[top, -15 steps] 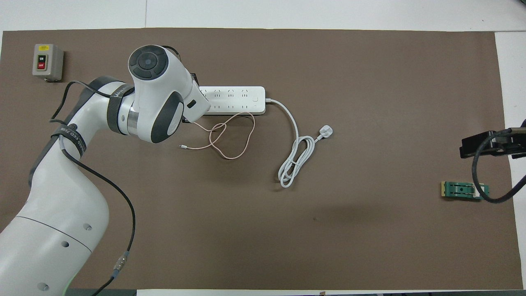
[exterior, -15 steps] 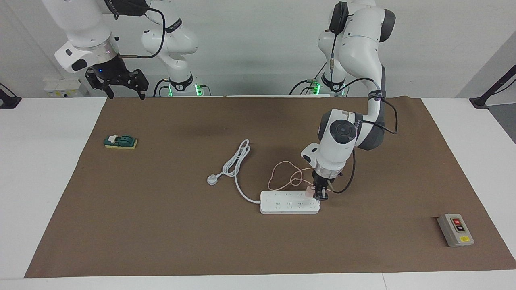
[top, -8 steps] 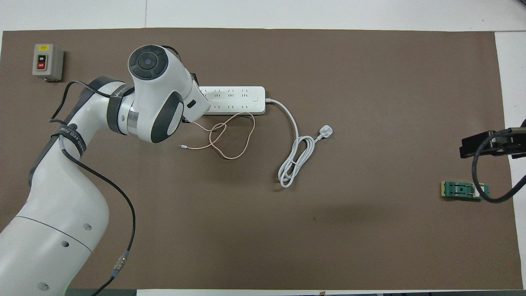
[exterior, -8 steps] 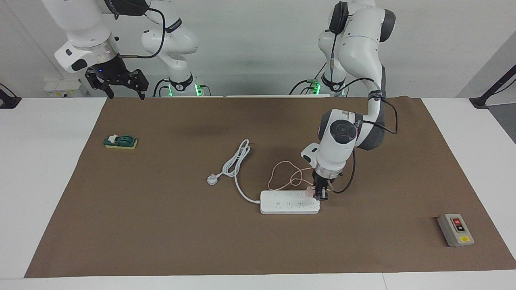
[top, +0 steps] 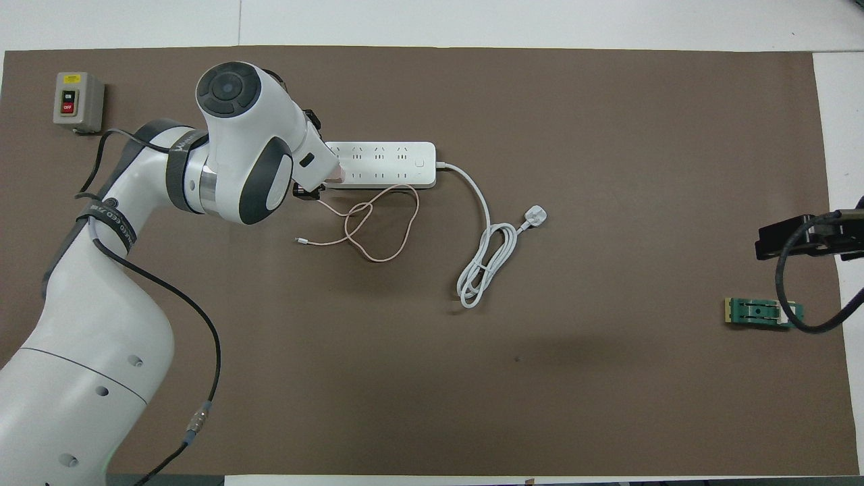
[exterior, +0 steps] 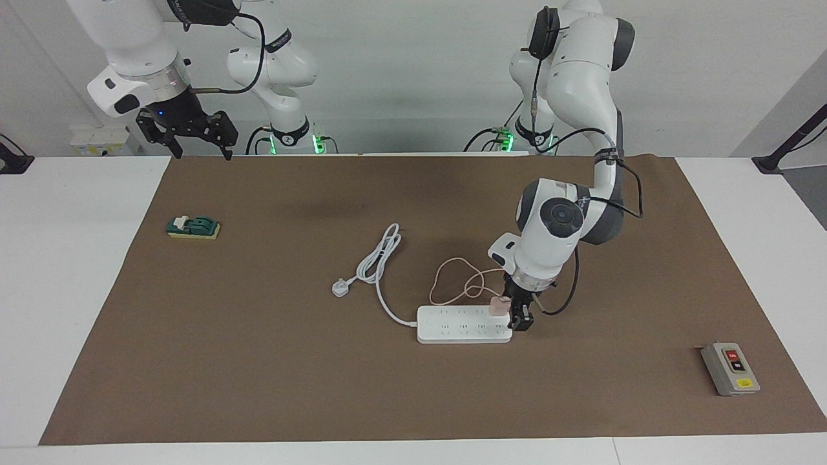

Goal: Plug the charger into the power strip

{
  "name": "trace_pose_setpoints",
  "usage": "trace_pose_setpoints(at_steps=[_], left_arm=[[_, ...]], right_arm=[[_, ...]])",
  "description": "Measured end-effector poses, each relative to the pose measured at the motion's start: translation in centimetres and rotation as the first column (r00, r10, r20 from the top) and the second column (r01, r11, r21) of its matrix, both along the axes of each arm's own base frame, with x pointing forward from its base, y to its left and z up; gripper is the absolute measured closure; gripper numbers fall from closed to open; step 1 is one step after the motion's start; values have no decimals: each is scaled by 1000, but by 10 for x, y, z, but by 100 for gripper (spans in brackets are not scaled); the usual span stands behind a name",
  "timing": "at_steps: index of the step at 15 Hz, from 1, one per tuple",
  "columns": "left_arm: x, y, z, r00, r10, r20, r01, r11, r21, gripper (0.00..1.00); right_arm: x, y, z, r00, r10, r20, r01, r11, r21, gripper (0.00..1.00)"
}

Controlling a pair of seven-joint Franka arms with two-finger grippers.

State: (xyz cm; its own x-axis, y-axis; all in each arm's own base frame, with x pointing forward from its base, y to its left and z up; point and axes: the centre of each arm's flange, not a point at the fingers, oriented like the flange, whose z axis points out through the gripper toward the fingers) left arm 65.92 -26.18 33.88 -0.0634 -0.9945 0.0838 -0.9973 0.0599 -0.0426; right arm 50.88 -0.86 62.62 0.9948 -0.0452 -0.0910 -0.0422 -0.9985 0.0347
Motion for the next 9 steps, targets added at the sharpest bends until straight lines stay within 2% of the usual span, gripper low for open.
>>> trace_pose_setpoints(at_steps=[1,4,9], left_arm=[[1,-2,6,1000,19,-6,-19,999,-30,1],[-3,-4,32,992,113,-55,-118,988,-102,0],[-35,8,123,951,275,-139,-287,955,-75,0]], right_arm=[[0,0,0,1000,0,0,0,1000,0,0],[0,0,0,1000,0,0,0,1000,0,0],[0,0,0,1000,0,0,0,1000,0,0]])
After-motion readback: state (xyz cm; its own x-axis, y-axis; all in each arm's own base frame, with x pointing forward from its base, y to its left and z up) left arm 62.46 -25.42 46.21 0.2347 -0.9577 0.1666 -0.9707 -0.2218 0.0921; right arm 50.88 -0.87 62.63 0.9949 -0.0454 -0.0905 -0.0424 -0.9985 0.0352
